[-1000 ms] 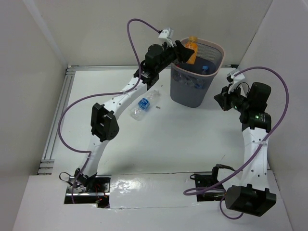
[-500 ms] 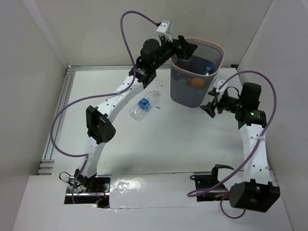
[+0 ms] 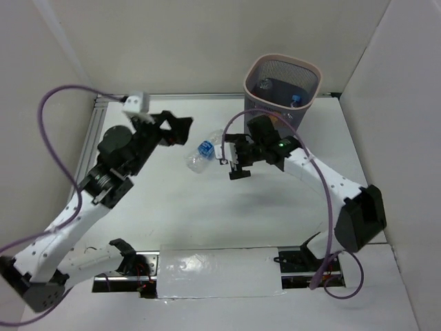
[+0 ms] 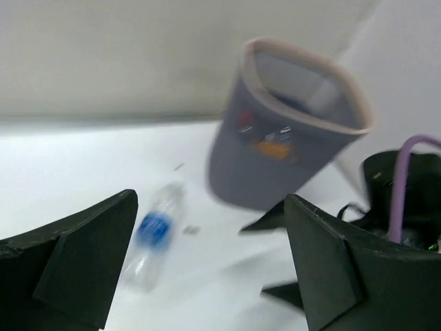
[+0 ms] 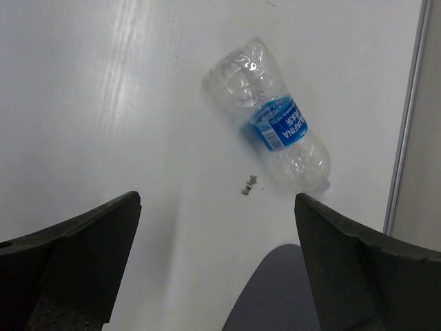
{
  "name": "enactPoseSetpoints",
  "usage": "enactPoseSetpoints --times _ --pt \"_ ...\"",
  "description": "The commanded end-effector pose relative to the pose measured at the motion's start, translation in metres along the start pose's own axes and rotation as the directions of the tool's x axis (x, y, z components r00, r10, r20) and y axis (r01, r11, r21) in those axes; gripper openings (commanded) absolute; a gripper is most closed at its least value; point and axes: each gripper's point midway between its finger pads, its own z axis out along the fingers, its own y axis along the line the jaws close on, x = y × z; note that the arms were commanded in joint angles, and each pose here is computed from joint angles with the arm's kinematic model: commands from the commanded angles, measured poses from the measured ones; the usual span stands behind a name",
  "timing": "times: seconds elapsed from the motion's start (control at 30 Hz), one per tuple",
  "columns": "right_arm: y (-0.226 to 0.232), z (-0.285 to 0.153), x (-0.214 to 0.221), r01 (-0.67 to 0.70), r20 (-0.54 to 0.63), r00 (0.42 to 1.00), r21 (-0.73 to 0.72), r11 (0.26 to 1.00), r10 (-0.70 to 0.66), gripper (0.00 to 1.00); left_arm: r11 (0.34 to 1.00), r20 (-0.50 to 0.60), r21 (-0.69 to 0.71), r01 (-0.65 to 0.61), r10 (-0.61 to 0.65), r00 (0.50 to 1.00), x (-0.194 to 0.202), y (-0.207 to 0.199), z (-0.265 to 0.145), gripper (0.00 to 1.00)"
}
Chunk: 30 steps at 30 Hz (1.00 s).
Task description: Put the plastic bottles in the bin
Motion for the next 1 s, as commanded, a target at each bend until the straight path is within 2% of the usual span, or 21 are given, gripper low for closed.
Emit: enactPoseSetpoints --times 0.0,0.03,0.1,0.13,0.17,0.3,0.5,0.8,0.97 --pt "-0.044 0.025 0.006 0.129 -0.055 0.991 0.087 0.988 -0.125 0.99 0.942 -0.132 -0.335 -0.005 -0.041 0.99 0.057 0.081 -0.05 1.0" --pt "-0.043 0.035 0.009 0.142 -0.052 0.989 0.077 0.987 -0.138 0.99 0.917 -0.106 -0.396 0.043 -0.092 0.99 0.064 0.093 -0.074 1.0" --pt "-0.062 0.054 0.018 0.167 -0.088 0.984 0.122 0.978 -0.157 0.99 0.881 -0.142 -0.471 0.052 -0.133 0.981 0.085 0.113 -0.103 1.0" --pt "-0.063 0.064 0.019 0.196 -0.099 0.978 0.122 0.973 -0.185 0.99 0.867 -0.154 -0.492 0.076 -0.173 0.973 0.102 0.118 -0.114 1.0" --pt "-0.067 0.071 0.018 0.215 -0.104 0.974 0.127 0.968 -0.202 0.99 0.867 -0.123 -0.486 0.109 -0.191 0.974 0.099 0.118 -0.127 1.0" --pt "-0.085 0.105 0.043 0.279 -0.179 0.95 0.132 0.951 -0.254 0.99 0.837 -0.118 -0.525 0.158 -0.255 0.96 0.119 0.128 -0.157 1.0" --pt "-0.115 0.136 0.049 0.347 -0.219 0.928 0.213 0.913 -0.302 0.99 0.816 -0.15 -0.564 0.129 -0.255 0.955 0.13 0.137 -0.174 1.0" --pt "-0.091 0.183 0.059 0.438 -0.166 0.887 0.009 0.899 -0.431 0.99 0.818 -0.194 -0.556 0.148 -0.301 0.934 0.157 0.136 -0.18 1.0" --pt "-0.063 0.207 0.081 0.396 -0.16 0.896 -0.134 0.908 -0.414 0.96 0.82 -0.187 -0.552 0.153 -0.301 0.935 0.156 0.136 -0.181 1.0"
